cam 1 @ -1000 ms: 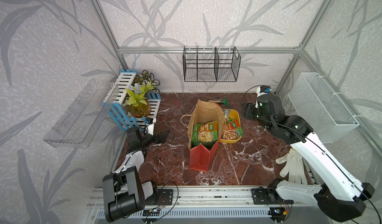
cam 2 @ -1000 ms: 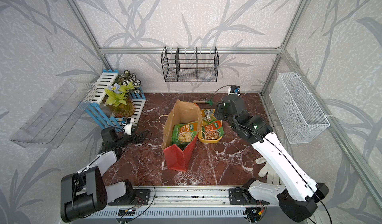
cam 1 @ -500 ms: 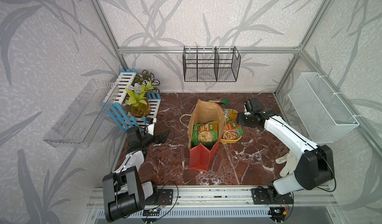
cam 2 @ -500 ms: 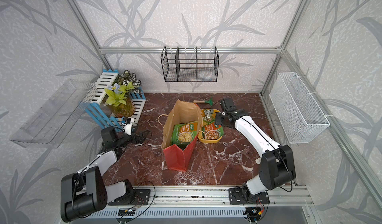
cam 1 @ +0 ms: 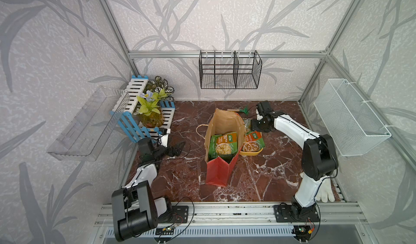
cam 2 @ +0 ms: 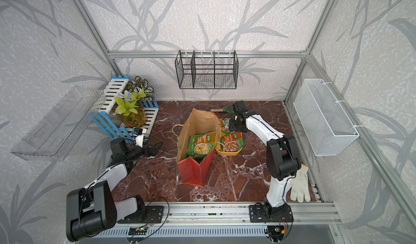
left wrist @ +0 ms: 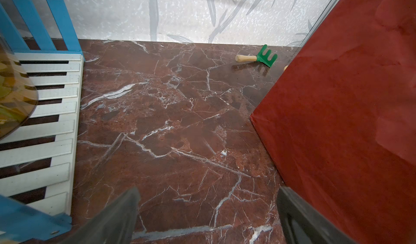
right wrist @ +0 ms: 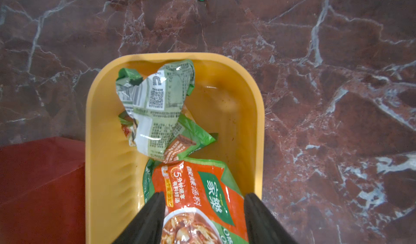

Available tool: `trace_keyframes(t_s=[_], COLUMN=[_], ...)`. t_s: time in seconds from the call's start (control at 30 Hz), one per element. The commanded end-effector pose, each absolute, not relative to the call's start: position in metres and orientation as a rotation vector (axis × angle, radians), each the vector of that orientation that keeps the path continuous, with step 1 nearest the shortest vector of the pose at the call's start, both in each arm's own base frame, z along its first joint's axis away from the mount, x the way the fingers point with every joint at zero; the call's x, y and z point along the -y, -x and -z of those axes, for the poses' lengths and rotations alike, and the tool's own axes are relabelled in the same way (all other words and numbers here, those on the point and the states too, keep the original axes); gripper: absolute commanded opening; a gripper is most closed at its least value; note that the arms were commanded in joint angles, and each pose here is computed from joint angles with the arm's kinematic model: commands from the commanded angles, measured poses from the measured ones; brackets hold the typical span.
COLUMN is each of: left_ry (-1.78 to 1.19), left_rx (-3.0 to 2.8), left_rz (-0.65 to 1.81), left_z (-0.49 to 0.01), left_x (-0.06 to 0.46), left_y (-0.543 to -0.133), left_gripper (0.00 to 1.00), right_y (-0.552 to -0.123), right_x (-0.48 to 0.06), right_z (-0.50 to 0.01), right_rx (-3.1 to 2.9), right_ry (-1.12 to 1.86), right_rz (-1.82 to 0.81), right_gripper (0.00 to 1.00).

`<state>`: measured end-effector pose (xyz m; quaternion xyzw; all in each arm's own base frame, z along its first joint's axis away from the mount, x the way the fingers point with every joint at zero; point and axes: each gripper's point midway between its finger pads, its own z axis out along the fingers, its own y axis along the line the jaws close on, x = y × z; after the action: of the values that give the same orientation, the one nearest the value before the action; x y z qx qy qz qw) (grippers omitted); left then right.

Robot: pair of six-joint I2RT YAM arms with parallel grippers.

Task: Place the condiment packets inside the bag
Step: Pick up the condiment packet from the storage box.

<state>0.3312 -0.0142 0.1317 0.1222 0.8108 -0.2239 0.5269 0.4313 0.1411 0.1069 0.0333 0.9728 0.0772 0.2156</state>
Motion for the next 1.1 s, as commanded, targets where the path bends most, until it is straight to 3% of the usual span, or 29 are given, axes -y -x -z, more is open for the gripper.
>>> trace_keyframes(t_s=[0.0, 0.63, 0.77, 0.97, 1.07], left_ry=[-0.311, -0.315, -0.314, -0.316, -0.314], left_rx=[-1.926, -1.919, -1.920, -1.916, -1.917], left_rz=[0.539, 0.532, 0.533, 0.529, 0.528], left_z=[-0.133, -0.136, -0.135, -0.136, -0.136], left_x=[0.015, 0.015, 0.015, 0.015, 0.015], left_y=[-0.331, -0.331, -0.330, -0.330, -0.330], left_gripper=[1.00, 1.00, 1.00, 1.00, 1.00], right_y=[-0.437, -0.431, -0.432, -0.431, -0.430], right_x=[-0.132, -0.144, -0.144, -0.146, -0.148], right_z=[-0.102, -0.067, -0.070, -0.071, -0.079], right_rx=[-2.712, -2.820, -2.812, -2.813, -2.796], right_ry=[-0.077, -0.024, -0.027, -0.031, -0.029], right_rz=[-0.168, -0.229, -0.237, -0.269, -0.291], right_gripper=[0.59, 0.46, 0.35, 0.01, 0.00])
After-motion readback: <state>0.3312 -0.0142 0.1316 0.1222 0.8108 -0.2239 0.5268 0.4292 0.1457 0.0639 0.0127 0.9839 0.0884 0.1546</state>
